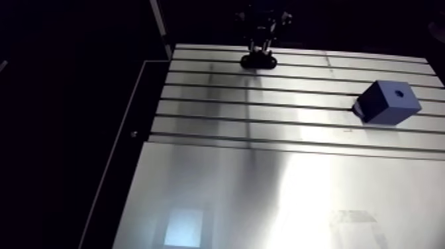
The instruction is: Pick up the M10 bolt and insert it into the hex recess until seated.
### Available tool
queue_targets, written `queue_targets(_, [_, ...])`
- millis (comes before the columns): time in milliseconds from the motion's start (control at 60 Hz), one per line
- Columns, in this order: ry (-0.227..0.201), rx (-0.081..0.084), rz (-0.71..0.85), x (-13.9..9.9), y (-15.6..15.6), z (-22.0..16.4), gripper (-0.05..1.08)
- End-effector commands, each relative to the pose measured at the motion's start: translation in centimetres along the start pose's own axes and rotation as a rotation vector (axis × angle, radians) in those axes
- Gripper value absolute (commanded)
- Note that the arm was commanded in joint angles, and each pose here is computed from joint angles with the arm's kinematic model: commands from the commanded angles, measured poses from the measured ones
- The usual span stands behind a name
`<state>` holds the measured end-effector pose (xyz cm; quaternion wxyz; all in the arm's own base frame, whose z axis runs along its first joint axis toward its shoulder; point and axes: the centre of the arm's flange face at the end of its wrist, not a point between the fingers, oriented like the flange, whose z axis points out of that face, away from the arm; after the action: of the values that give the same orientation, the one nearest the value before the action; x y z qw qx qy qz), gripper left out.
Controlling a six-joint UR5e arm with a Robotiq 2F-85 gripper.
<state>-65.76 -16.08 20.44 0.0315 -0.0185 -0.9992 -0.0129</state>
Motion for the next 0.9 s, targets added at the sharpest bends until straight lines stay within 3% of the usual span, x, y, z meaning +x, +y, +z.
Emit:
queue_targets(17, [0.001, 0.000, 0.000, 0.03, 0.00, -0.04, 0.64])
queue_targets(900, [-0.004, 0.001, -0.002, 0.11, -0.14, 0.43, 0.69])
